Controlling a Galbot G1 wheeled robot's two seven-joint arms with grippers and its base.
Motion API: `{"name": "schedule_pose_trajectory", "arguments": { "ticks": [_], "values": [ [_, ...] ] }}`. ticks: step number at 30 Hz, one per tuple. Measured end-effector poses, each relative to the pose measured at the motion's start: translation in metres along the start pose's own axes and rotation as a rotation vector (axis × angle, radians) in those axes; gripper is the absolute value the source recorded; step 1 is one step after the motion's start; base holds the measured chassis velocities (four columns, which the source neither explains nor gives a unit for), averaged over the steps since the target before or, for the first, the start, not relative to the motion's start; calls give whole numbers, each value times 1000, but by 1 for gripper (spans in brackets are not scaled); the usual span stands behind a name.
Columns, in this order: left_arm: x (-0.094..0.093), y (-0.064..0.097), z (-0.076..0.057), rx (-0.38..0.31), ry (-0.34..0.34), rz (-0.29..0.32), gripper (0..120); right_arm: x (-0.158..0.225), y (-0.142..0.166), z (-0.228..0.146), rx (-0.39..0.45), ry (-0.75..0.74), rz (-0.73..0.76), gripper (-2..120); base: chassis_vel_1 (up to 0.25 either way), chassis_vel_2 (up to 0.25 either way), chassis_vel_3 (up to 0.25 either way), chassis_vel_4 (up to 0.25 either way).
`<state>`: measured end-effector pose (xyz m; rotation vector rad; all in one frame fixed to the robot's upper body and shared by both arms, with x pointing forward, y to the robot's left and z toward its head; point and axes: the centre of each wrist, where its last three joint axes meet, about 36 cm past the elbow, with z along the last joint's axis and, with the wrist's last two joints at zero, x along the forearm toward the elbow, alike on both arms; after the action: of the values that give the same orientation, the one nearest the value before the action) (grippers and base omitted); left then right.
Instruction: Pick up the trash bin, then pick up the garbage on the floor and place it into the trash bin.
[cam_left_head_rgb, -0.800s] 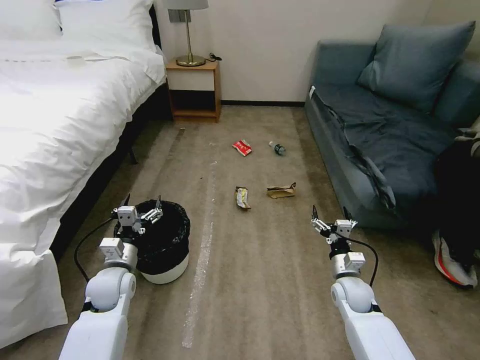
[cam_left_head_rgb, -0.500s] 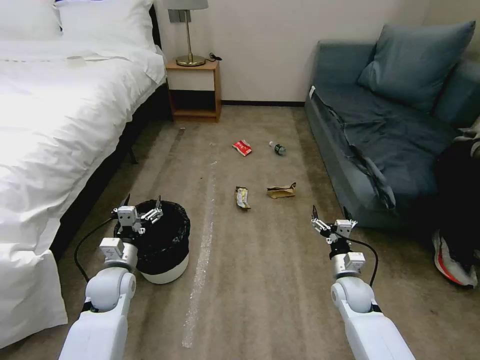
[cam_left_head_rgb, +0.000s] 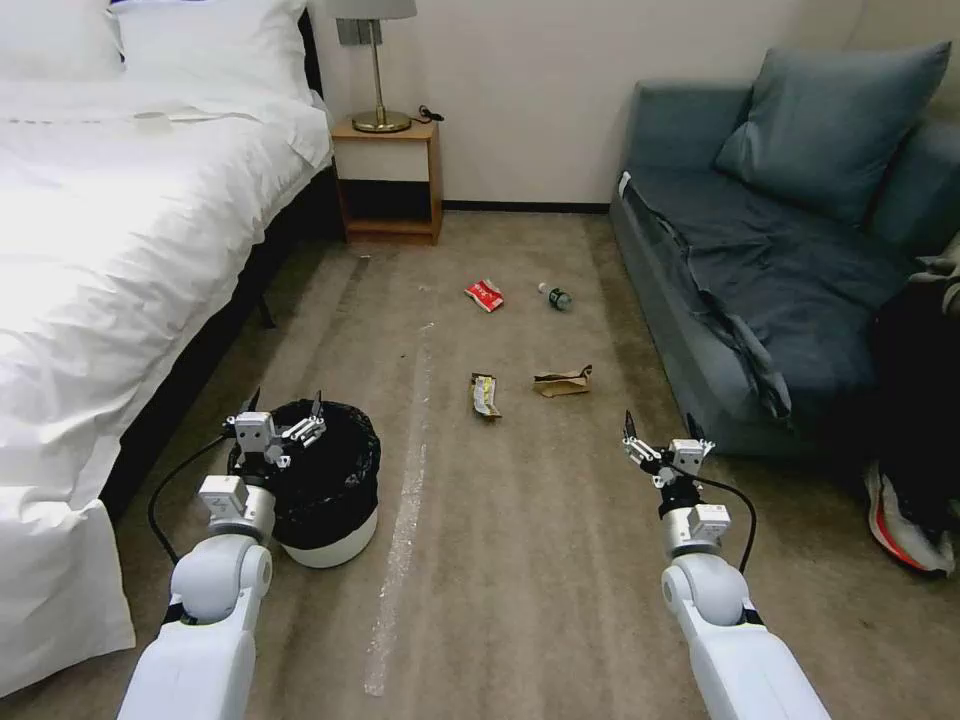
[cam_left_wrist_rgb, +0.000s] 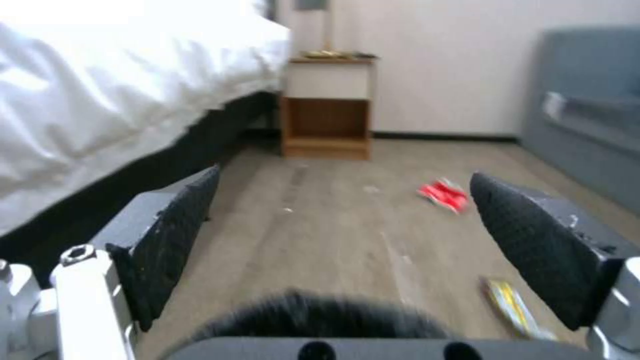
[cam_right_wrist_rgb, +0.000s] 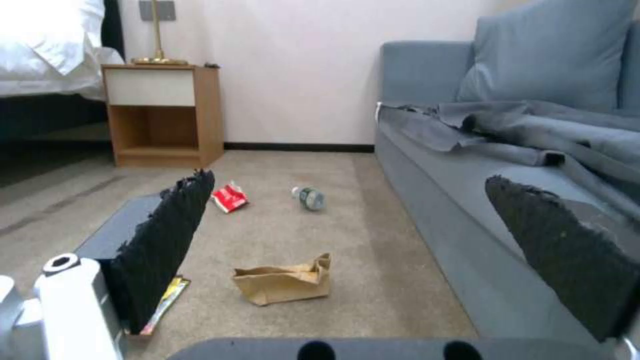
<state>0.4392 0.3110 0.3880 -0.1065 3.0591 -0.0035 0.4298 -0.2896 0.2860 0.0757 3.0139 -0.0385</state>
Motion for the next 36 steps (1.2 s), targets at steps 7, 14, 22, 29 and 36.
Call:
{"name": "schedule_pose_trajectory", "arguments": {
  "ticks": [7, 14, 22, 29, 36],
  "values": [
    [-5, -9, -47, 39, -64, -14, 100, 8, -47, -36, 18, -15, 86, 100, 0, 0, 0, 0],
    [23, -26, -72, 115, 29, 92, 100, 33, -106, -87, 62, -31, 188, 100, 0, 0, 0, 0],
    [50, -23, -37, 127, 332, -256, 100, 43, -97, -105, 148, -56, 103, 100, 0, 0, 0, 0],
    [33, -22, -13, 229, 452, -402, 100, 45, -90, -96, 146, -51, 84, 100, 0, 0, 0, 0],
    [24, -32, -4, 311, 515, -458, 100, 51, -88, -87, 153, -35, 75, 100, 0, 0, 0, 0]
  ]
}}
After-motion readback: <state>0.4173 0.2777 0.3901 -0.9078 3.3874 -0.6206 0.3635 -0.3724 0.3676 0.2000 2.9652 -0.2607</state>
